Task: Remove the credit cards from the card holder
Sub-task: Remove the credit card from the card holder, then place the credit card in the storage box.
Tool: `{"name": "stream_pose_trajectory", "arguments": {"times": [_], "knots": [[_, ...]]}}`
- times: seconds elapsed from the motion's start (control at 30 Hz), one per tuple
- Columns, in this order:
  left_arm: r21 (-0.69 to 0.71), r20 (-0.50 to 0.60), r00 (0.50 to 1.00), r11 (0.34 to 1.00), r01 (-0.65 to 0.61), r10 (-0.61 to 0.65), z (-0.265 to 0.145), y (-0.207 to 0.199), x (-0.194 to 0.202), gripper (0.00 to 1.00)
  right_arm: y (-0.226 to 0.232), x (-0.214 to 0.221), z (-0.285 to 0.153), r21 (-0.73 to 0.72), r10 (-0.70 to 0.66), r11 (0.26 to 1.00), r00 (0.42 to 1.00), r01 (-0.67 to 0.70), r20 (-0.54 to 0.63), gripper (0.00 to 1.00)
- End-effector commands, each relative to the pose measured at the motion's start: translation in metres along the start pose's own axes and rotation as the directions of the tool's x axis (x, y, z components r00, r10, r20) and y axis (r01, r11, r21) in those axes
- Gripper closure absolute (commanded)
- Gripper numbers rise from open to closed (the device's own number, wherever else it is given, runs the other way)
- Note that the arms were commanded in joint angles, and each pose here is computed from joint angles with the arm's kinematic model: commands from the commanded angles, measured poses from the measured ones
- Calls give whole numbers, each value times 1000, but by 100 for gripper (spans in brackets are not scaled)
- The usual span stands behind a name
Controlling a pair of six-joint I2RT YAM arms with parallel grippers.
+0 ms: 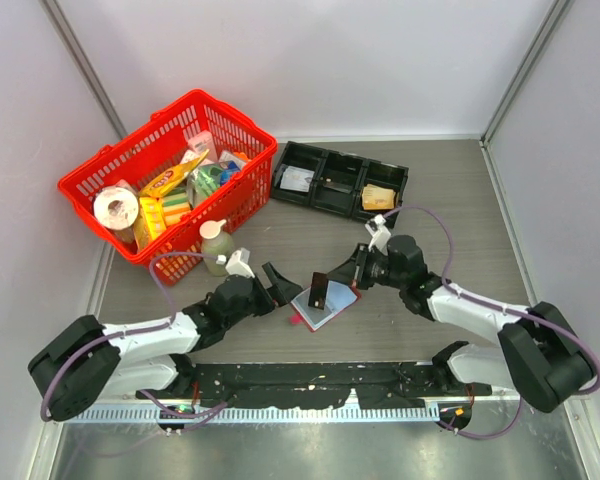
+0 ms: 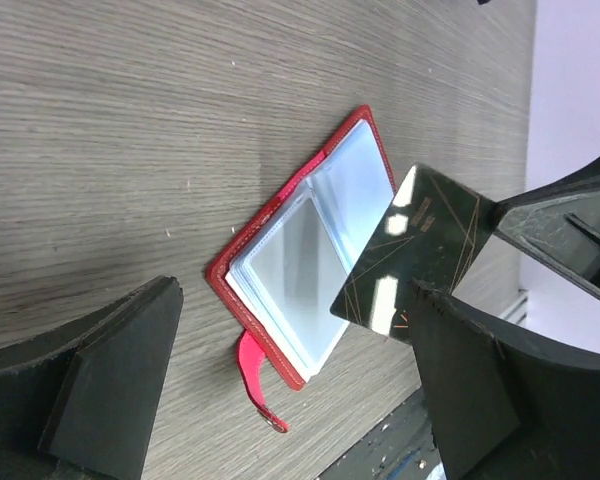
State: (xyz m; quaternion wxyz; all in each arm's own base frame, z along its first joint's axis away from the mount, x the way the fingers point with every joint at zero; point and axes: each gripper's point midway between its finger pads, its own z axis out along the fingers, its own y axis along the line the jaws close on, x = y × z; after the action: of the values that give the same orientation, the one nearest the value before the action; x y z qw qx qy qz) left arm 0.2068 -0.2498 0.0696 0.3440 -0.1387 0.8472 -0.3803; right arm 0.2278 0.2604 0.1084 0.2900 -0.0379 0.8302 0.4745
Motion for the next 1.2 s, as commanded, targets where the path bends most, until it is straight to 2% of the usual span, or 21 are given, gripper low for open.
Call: {"name": "stream_pose_trajectory", "arguments": {"times": [0.0,0.17,0.33,0.57,0.7,0.8,0.9,1.1,1.17], "knots": [[271,84,992,960,69,-95,-4,-54,-22,2,26,-35,-12,-99,75,994,976,-56,206,99],[390,69,987,915,105,-142,-8,-74,-22,1,40,-46,-32,-170,120,983,942,-68,314,99],[478,46,989,873,98,-137,-13,-100,-26,1,53,-55,-46,-228,142,972,915,-57,377,99],[539,12,988,833,125,-156,-14,-125,-29,5,60,-58,-54,-275,175,959,897,-63,405,99],[563,-18,984,811,158,-179,-12,-133,-28,12,61,-58,-53,-283,177,957,899,-63,401,99],[582,-32,979,793,182,-201,-11,-135,-27,24,60,-57,-52,-286,183,956,900,-68,397,99],[608,-37,973,768,202,-226,-13,-137,-28,41,59,-54,-52,-288,181,955,903,-68,388,99],[608,-46,973,767,206,-225,-12,-129,-23,85,57,-44,-47,-274,141,961,929,-45,341,99],[610,-32,975,769,193,-219,-14,-126,-23,98,53,-40,-45,-240,106,970,942,-28,319,89]]}}
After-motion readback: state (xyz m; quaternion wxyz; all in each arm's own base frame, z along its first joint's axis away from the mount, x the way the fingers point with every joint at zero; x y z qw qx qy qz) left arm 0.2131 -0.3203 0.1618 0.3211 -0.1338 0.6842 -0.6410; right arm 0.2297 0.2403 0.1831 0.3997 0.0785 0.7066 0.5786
